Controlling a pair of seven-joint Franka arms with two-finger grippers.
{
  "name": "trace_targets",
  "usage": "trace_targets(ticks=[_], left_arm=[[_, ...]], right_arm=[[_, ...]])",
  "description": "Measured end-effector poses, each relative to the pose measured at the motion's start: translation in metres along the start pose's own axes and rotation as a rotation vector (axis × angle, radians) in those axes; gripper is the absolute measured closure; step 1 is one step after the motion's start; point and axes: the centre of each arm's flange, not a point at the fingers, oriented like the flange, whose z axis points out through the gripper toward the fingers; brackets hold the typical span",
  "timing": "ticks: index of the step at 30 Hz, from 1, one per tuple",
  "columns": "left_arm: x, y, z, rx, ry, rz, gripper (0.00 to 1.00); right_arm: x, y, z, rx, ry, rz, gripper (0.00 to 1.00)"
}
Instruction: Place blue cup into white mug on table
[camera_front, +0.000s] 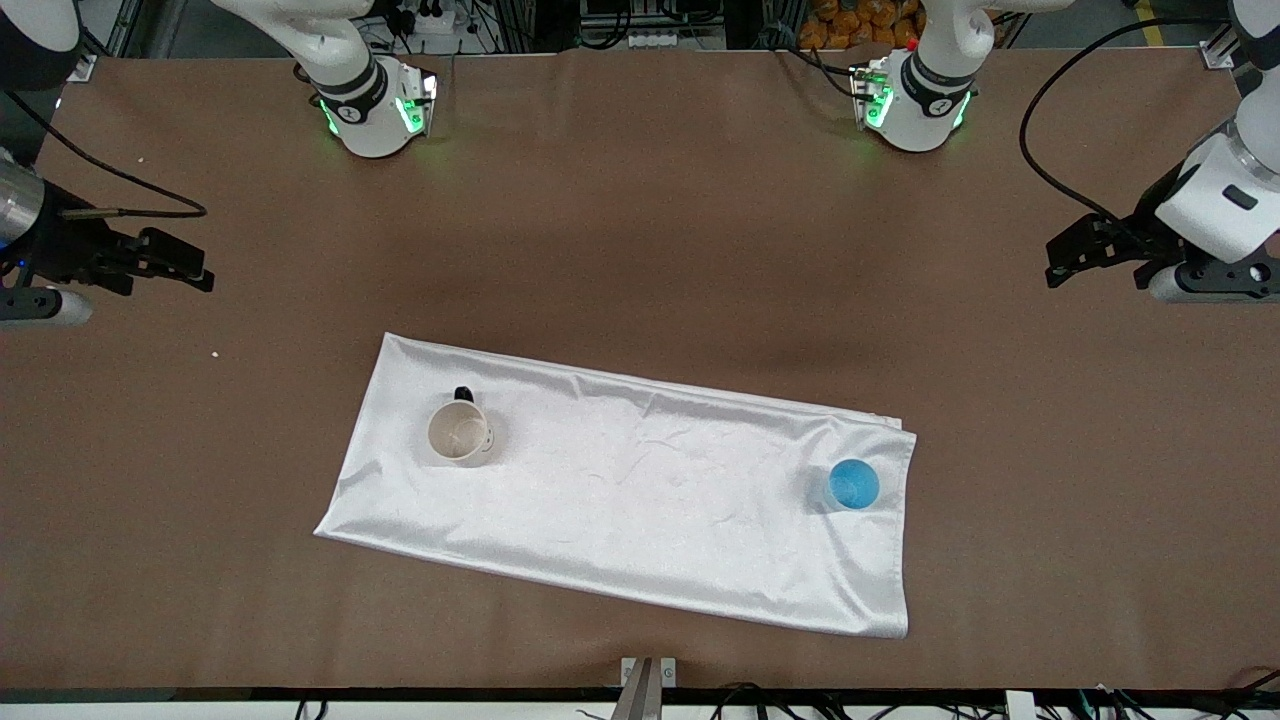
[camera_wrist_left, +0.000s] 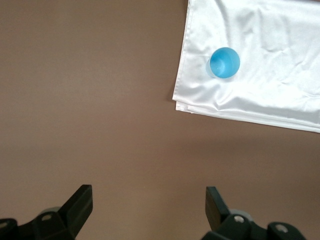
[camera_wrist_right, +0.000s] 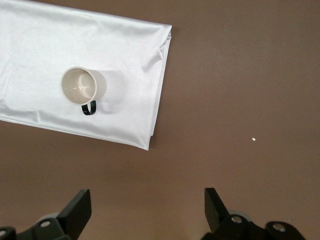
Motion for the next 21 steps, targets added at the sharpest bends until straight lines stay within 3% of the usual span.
trace_targets(ticks=[21], left_arm=[[0.0015, -0.0015, 0.0030, -0.022, -0.007, -0.009, 0.00]], right_arm=[[-0.0003, 0.0004, 0.0002, -0.004, -0.002, 0.000, 0.00]])
